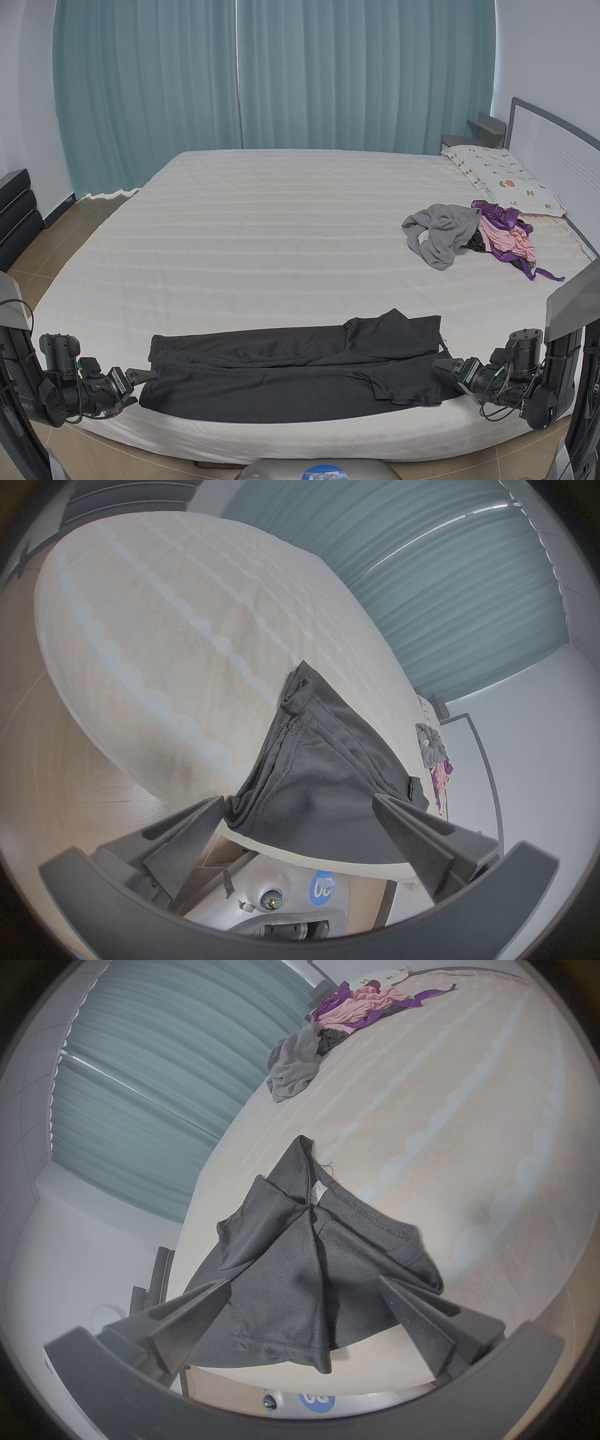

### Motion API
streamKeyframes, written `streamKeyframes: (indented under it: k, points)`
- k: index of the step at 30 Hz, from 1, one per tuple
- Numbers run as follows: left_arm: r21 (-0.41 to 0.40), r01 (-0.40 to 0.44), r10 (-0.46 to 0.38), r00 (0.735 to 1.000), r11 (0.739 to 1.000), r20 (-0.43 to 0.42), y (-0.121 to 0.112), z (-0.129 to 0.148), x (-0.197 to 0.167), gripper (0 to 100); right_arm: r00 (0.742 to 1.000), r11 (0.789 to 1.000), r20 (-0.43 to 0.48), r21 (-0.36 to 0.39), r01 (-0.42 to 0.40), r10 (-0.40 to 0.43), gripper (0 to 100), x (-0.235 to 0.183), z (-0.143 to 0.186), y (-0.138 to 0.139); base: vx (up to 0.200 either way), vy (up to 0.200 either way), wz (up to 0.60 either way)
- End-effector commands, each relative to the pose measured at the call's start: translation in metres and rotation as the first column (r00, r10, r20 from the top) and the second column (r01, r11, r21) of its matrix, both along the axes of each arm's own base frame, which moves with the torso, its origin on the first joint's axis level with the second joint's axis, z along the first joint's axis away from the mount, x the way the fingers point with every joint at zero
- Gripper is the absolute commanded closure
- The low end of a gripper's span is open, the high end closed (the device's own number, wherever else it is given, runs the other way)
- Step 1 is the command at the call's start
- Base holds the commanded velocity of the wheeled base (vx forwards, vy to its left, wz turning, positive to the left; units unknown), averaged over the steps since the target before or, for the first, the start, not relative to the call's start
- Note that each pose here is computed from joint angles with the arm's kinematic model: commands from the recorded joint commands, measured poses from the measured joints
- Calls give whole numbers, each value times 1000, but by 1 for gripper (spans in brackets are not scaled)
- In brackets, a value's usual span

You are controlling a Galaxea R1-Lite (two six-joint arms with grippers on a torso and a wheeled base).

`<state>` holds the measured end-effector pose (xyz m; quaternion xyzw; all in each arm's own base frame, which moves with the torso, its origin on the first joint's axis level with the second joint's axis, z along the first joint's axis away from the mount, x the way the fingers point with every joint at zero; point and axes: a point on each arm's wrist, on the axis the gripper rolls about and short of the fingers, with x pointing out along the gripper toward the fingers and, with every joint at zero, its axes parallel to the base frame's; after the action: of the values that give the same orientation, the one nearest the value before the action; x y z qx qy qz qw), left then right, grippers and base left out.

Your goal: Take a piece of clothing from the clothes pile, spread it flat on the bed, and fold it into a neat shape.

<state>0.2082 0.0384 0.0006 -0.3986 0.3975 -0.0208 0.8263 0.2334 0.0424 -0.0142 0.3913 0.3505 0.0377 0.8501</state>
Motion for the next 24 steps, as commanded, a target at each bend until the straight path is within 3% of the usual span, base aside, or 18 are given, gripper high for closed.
streamKeyframes:
  k: [1,5,14,24]
  points:
    - [-1,-4,4,1000,1000,7,0,2,0,0,1000,1000,24,13,6,-7,0,2,4,0,200,0,0]
    - [0,-4,4,1000,1000,10,0,2,1,0,999,1000,31,16,7,-8,0,1,6,0,200,0,0]
    - [25,-13,11,998,1000,68,3,6,11,0,999,1000,33,19,4,-5,0,0,8,1,0,0,0]
    - [78,-10,0,993,997,121,2,0,49,0,1000,1000,16,19,-1,1,0,-4,7,2,0,0,0]
